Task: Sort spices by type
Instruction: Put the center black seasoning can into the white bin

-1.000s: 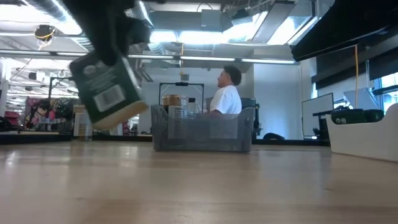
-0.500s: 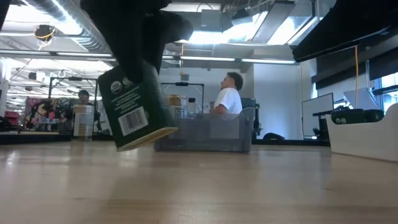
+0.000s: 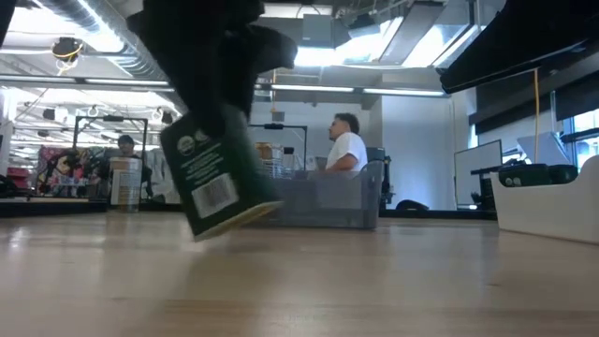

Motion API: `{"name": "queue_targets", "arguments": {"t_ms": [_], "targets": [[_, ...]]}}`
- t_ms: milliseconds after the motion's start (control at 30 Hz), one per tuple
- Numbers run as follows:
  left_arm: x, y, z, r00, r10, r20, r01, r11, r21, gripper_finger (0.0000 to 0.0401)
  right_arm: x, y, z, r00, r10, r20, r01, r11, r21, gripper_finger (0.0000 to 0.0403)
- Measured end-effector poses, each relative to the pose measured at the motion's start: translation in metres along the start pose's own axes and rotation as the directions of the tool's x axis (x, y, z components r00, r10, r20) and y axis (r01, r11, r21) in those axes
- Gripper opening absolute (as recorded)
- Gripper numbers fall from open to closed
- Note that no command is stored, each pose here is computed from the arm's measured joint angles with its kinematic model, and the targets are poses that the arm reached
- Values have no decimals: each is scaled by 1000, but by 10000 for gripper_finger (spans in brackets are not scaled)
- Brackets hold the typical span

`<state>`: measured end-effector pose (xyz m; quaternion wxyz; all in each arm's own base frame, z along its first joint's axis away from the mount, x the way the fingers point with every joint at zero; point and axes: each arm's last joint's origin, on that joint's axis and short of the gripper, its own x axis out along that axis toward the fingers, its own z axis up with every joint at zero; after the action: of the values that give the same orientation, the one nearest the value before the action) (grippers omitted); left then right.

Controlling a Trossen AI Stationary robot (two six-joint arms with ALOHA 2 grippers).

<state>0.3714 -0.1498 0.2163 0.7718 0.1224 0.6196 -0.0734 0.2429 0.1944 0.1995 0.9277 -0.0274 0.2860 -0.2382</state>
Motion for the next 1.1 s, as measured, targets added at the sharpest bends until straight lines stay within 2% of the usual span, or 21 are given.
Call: {"name": "queue_targets", "arguments": {"t_ms": [233, 367, 533, 633, 700, 800, 933, 1100], "targets": [[0, 1, 4, 999, -4, 43, 4, 1000, -12, 240, 0, 0, 0, 1000, 0, 0, 0, 1000, 1, 276], [-10, 0, 5, 999, -4, 36, 6, 999, -44, 257, 0, 0, 0, 1000, 2, 1, -2, 1000, 3, 276], [-36, -15, -4, 997, -9, 79, 13, 999, -47, 253, 0, 4, 3, 999, 36, 6, -37, 998, 45, 276], [-47, -29, -17, 992, 61, 112, -56, 997, -47, 246, 0, 7, 6, 998, 61, 27, -63, 994, 90, 276], [-47, -40, -29, 984, 128, 125, -122, 991, -54, 241, -1, 10, 8, 996, 79, 45, -82, 993, 81, 276], [-41, -54, -48, 969, 175, 176, -163, 984, -78, 233, 0, 17, 13, 990, 117, 81, -119, 992, 29, 276], [-21, -69, -72, 950, 135, 280, -109, 988, -107, 216, 9, 32, 17, 975, 176, 140, -169, 984, -54, 276], [10, -69, -96, 914, 112, 389, -52, 985, -163, 196, 41, 45, 23, 950, 264, 167, -252, 964, -89, 276]]}}
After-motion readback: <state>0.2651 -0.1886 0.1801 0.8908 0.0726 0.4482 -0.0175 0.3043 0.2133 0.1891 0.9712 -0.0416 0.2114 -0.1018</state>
